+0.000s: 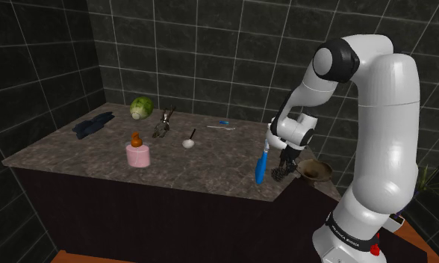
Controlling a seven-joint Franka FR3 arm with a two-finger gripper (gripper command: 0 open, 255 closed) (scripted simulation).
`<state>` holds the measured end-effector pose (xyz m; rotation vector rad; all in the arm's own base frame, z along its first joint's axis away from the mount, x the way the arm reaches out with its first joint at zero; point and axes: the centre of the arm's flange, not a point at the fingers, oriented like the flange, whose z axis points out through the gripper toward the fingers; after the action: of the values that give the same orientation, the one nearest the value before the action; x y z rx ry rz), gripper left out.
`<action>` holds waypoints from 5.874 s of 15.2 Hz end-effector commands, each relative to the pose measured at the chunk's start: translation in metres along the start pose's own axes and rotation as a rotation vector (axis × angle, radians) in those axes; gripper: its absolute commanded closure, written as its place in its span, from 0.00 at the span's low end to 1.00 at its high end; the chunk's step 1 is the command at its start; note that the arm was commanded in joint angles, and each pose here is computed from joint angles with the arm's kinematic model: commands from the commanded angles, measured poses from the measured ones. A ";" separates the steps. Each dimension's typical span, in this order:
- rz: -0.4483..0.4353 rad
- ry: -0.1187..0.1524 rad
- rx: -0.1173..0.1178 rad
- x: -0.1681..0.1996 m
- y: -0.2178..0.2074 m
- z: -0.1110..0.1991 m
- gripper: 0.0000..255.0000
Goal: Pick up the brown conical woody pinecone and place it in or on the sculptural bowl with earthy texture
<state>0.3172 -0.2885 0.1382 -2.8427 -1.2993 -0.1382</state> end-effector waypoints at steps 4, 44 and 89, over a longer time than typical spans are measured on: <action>0.000 0.000 0.001 0.000 -0.001 0.001 1.00; 0.000 0.000 0.001 0.016 0.004 -0.184 1.00; 0.000 0.000 0.001 -0.165 -0.036 -0.156 1.00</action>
<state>0.1712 -0.3968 0.2786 -2.8413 -1.2985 -0.1370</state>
